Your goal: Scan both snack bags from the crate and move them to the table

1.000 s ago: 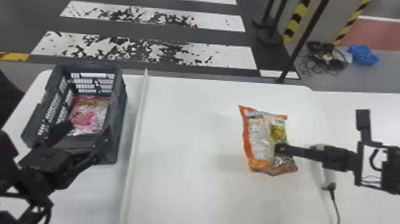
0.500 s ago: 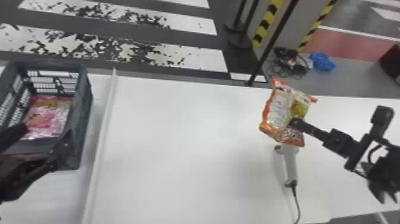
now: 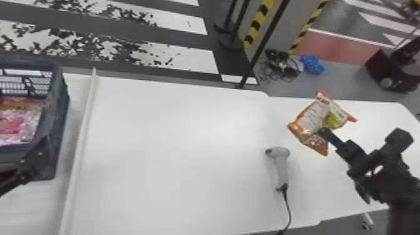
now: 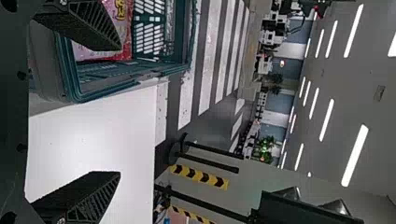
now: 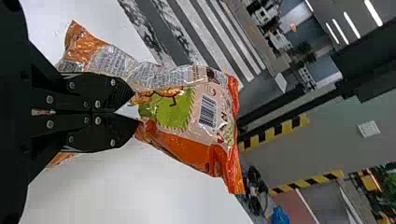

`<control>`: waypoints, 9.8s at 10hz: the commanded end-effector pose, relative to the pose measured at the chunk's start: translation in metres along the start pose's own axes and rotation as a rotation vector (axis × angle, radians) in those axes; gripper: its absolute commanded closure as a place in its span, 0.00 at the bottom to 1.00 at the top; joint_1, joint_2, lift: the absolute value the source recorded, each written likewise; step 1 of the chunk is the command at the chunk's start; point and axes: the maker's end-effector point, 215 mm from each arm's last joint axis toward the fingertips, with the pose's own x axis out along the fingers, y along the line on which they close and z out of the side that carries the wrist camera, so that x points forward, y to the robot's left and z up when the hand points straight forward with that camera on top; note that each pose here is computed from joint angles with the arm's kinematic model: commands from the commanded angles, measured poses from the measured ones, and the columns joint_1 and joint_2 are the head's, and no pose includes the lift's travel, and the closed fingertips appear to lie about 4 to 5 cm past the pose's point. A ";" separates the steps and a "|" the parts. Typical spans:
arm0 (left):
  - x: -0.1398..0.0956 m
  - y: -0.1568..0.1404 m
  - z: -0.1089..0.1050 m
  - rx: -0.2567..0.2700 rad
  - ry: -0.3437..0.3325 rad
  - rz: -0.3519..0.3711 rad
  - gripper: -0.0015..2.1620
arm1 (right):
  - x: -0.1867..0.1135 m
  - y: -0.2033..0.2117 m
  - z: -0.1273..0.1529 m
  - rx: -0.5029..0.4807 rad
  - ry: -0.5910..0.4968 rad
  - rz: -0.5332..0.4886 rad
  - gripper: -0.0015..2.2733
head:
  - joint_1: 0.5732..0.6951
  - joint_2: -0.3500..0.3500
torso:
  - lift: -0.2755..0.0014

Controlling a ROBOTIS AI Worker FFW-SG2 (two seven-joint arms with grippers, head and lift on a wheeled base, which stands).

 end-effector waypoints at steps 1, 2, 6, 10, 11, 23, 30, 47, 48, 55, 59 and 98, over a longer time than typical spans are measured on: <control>0.000 -0.001 0.003 0.003 -0.008 -0.004 0.02 | 0.005 -0.035 -0.007 0.010 -0.034 -0.103 0.93 | 1.00 0.00 | 0.68; 0.000 -0.002 0.003 0.004 -0.008 -0.009 0.02 | 0.012 -0.057 -0.023 0.043 -0.021 -0.171 0.93 | 1.00 0.00 | 0.68; 0.000 -0.006 0.008 0.008 -0.016 -0.020 0.02 | 0.024 -0.122 -0.046 0.098 -0.066 -0.343 0.93 | 1.00 0.00 | 0.68; 0.002 -0.013 0.010 0.001 -0.023 -0.035 0.02 | 0.024 -0.141 -0.069 0.085 -0.011 -0.439 0.00 | 1.00 0.00 | 0.68; 0.002 -0.014 0.009 0.000 -0.022 -0.036 0.02 | 0.024 -0.140 -0.069 0.081 -0.012 -0.438 0.02 | 1.00 0.00 | 0.68; 0.008 -0.036 -0.004 -0.007 -0.001 -0.052 0.02 | -0.065 0.212 -0.111 -0.411 -0.234 0.076 0.02 | 1.00 0.00 | 0.68; 0.011 -0.045 -0.033 -0.030 0.052 -0.005 0.02 | -0.115 0.331 -0.208 -0.493 -0.263 0.270 0.02 | 1.00 0.35 | 0.68; 0.102 0.133 -0.001 -0.079 0.414 0.324 0.04 | -0.111 0.313 -0.209 -0.581 -0.272 0.287 0.03 | 1.00 0.63 | 0.68; 0.107 0.139 -0.005 -0.077 0.434 0.335 0.04 | -0.110 0.314 -0.208 -0.581 -0.273 0.288 0.03 | 1.00 0.63 | 0.68; 0.143 0.148 -0.037 -0.077 0.586 0.349 0.04 | -0.113 0.307 -0.200 -0.576 -0.296 0.291 0.03 | 1.00 0.62 | 0.68; 0.153 0.149 -0.084 -0.081 0.704 0.359 0.06 | -0.115 0.302 -0.191 -0.585 -0.316 0.295 0.03 | 1.00 0.59 | 0.68; 0.062 0.120 0.009 -0.041 0.481 0.371 0.99 | -0.132 0.282 -0.175 -0.542 -0.346 0.259 0.02 | 1.00 0.58 | 0.68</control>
